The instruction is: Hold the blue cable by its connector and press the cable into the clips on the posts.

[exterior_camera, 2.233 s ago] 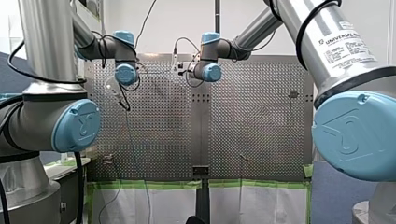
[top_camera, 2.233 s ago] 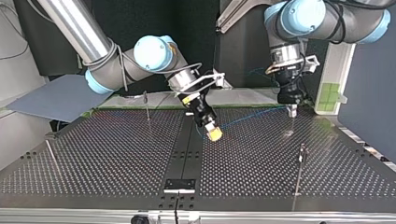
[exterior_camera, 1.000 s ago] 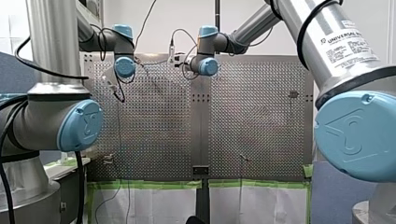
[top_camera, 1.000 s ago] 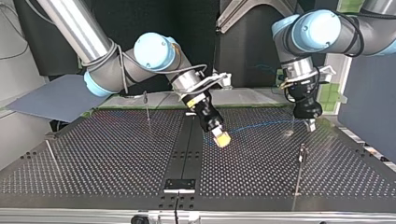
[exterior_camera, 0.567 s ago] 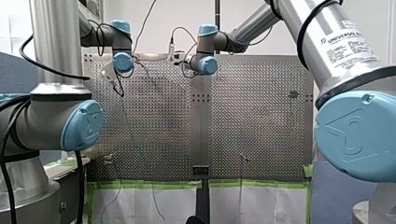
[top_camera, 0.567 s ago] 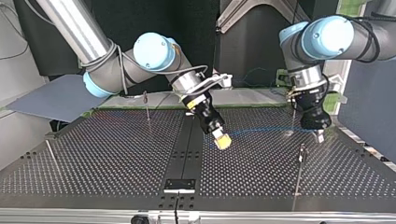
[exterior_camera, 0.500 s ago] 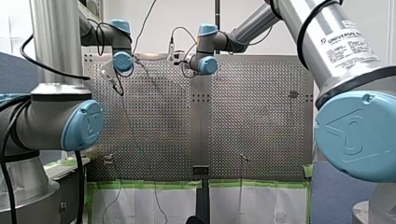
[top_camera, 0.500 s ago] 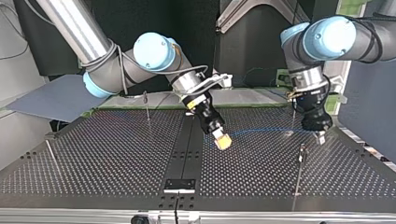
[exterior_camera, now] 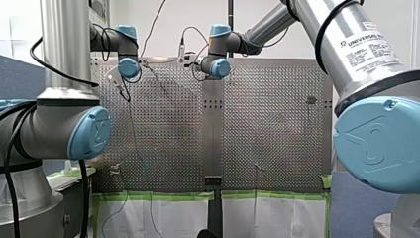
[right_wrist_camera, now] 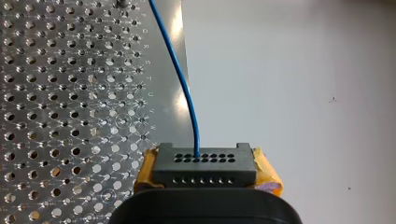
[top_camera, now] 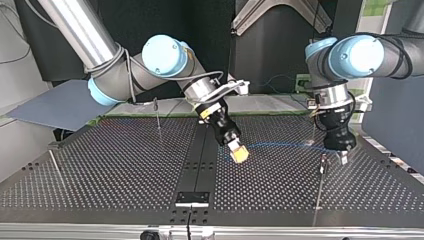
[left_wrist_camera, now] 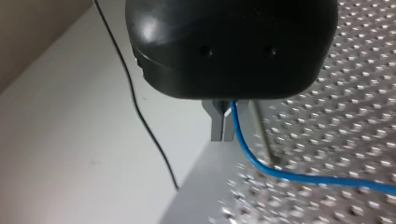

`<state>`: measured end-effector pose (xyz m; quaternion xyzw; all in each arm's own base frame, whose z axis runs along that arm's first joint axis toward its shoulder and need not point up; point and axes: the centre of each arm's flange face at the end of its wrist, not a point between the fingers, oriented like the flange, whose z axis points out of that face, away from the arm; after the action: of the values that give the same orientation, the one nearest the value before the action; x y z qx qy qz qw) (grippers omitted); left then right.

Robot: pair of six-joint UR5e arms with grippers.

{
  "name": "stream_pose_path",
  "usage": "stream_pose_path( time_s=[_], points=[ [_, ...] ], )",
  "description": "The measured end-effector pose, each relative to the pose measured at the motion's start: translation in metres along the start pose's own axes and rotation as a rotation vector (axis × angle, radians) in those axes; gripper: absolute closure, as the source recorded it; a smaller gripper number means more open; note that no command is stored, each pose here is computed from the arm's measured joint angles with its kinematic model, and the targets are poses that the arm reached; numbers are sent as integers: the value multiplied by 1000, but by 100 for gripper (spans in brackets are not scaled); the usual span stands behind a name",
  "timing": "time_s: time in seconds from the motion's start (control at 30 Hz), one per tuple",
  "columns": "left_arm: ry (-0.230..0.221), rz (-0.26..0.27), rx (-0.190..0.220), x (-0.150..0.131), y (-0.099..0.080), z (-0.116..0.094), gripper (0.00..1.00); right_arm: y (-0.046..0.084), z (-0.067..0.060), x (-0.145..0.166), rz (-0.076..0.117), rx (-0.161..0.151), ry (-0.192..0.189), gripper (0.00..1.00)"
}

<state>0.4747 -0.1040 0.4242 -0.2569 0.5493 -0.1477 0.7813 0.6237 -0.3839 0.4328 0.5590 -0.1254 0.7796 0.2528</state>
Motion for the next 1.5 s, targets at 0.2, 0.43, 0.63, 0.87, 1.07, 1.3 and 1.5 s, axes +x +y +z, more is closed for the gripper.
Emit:
stream_pose_path(
  time_s=[0.2,0.43,0.63,0.87,1.07,1.3,1.5],
  points=[
    [-14,-8,15,-7,0,8,99,-1,0,0,1,1,0,100],
    [-11,-3,26,-9,2,11,99,1,0,-1,1,-2,-1,100],
    [16,11,25,3,10,16,99,4,0,-1,-1,-12,-2,100],
    [1,2,45,-1,11,21,99,10,0,-3,-3,-30,-4,100],
    [12,5,56,1,16,26,99,13,0,-4,-4,-41,-6,100],
    [21,8,61,5,21,29,99,15,-1,-5,-8,-53,-9,100],
    [28,5,87,7,26,39,99,20,-1,-7,-14,-78,-11,100]
  ],
)
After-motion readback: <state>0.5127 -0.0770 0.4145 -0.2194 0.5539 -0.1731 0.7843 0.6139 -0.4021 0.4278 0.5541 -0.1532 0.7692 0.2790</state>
